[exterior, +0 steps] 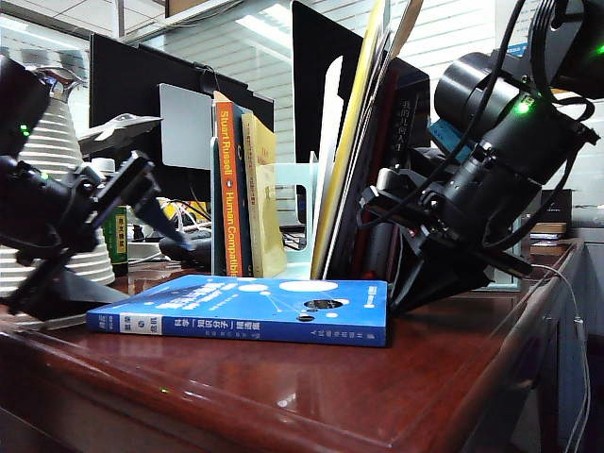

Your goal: Pick up the blue book and put it on the bookshelf.

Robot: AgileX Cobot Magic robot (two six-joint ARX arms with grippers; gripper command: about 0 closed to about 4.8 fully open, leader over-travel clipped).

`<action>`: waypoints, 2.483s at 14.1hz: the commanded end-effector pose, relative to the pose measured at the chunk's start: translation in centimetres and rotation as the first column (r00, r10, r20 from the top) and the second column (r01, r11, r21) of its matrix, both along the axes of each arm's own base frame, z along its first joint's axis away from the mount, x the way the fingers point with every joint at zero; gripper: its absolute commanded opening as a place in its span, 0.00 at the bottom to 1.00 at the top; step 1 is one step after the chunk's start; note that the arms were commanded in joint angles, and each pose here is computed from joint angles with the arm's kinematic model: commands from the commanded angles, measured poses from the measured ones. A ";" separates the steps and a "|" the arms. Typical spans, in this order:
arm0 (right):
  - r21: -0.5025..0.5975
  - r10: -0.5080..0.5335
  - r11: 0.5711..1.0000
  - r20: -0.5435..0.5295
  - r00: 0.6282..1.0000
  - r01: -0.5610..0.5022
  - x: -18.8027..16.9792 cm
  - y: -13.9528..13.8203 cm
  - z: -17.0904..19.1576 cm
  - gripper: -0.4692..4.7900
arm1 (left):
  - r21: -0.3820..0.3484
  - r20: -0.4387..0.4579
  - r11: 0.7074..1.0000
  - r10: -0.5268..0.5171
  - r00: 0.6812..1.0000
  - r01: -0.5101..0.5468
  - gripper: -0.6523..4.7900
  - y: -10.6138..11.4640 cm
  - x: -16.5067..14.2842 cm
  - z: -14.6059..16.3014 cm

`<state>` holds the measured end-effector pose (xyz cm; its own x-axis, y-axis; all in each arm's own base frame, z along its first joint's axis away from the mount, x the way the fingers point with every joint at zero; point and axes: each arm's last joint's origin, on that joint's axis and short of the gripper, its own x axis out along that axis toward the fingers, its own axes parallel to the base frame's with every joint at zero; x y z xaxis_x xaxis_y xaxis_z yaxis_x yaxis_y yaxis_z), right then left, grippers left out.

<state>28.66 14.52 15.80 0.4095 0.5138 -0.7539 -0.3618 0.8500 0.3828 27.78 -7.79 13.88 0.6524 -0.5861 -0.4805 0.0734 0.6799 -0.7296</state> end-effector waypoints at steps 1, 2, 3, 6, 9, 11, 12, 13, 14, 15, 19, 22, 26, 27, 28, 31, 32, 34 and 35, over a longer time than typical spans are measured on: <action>0.071 0.062 0.996 -0.017 0.998 -0.060 -0.1 0.4 0.1 0.09 | -0.023 -0.136 0.996 -0.084 0.987 0.082 0.93 -0.6 -0.9 -1.3; 0.071 0.062 0.996 -0.017 0.998 -0.061 -0.1 0.4 0.1 0.09 | -0.046 -0.135 0.993 -0.114 0.984 0.109 0.92 -0.6 -1.0 -1.3; 0.072 0.062 0.996 -0.015 0.998 -0.061 -0.1 0.4 0.2 0.09 | -0.071 -0.128 0.988 -0.147 0.981 0.139 0.87 -0.7 -1.0 -1.2; 0.074 0.062 0.995 -0.010 0.998 -0.062 0.0 0.4 0.2 0.09 | -0.171 -0.009 0.946 -0.282 0.959 0.276 0.49 -1.2 -0.7 -0.1; 0.087 0.070 0.994 -0.001 0.998 -0.070 0.0 0.5 0.3 0.09 | -0.206 0.049 0.915 -0.344 0.938 0.346 0.50 -1.5 -0.2 0.9; 0.091 0.074 0.993 0.000 0.997 -0.073 0.0 0.5 0.3 0.09 | -0.211 0.059 0.910 -0.353 0.934 0.357 0.51 -1.5 0.0 1.1; 0.091 0.073 0.993 0.000 0.997 -0.073 0.0 0.5 0.3 0.09 | -0.212 0.058 0.909 -0.355 0.933 0.359 0.49 -1.5 0.0 1.1; 0.091 0.073 0.993 0.000 0.997 -0.073 0.0 0.5 0.3 0.09 | -0.212 0.058 0.909 -0.355 0.933 0.359 0.36 -1.5 0.0 1.1; 0.090 0.073 0.993 0.000 0.997 -0.073 0.0 0.5 0.3 0.09 | -0.212 0.059 0.909 -0.355 0.933 0.359 0.34 -1.5 0.0 1.1; 0.090 0.072 0.993 0.000 0.997 -0.072 0.0 0.5 0.3 0.09 | -0.211 0.059 0.909 -0.355 0.933 0.359 0.34 -1.5 0.0 1.1; 0.078 0.049 0.996 0.016 0.999 -0.050 0.1 0.2 0.7 0.09 | -0.212 0.084 0.903 -0.364 0.928 0.373 0.11 -1.5 -0.1 1.5; 0.092 0.008 0.996 0.092 0.996 -0.016 0.0 -0.8 3.0 0.09 | -0.235 0.212 0.863 -0.405 0.890 0.448 0.11 -1.6 0.1 3.1; 0.151 -0.046 0.988 0.219 0.975 0.012 -0.7 -2.8 7.1 0.77 | -0.285 0.316 0.834 -0.383 0.868 0.472 0.11 -1.6 0.2 5.4; 0.164 -0.049 0.986 0.243 0.969 0.009 -1.0 -3.0 7.9 0.77 | -0.294 0.332 0.825 -0.386 0.861 0.483 0.11 -1.6 0.2 6.0; 0.180 -0.043 0.984 0.259 0.965 -0.005 -1.3 -3.1 8.5 0.77 | -0.299 0.346 0.813 -0.395 0.851 0.499 0.11 -1.7 0.3 6.8; 0.218 -0.037 0.976 0.266 0.963 -0.023 -1.7 -3.2 9.3 0.77 | -0.308 0.390 0.767 -0.438 0.810 0.563 0.11 -1.8 0.5 9.0; 0.222 -0.035 0.975 0.269 0.962 -0.027 -1.8 -3.2 9.4 0.78 | -0.303 0.407 0.752 -0.454 0.793 0.585 0.11 -1.9 0.5 9.7; 0.229 -0.032 0.973 0.278 0.960 -0.033 -2.0 -3.2 9.8 0.98 | -0.335 0.391 0.741 -0.453 0.801 0.582 0.11 -1.8 0.3 10.4; 0.240 -0.037 0.970 0.276 0.960 -0.032 -2.0 -3.3 10.0 1.00 | -0.346 0.384 0.737 -0.454 0.804 0.581 0.11 -1.8 0.2 10.5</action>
<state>26.78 10.72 25.18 0.6160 0.6026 -0.5073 -0.4235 0.7964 0.4316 28.28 -9.20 22.79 0.3096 -0.9508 -0.0130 0.4740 0.1662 -0.8647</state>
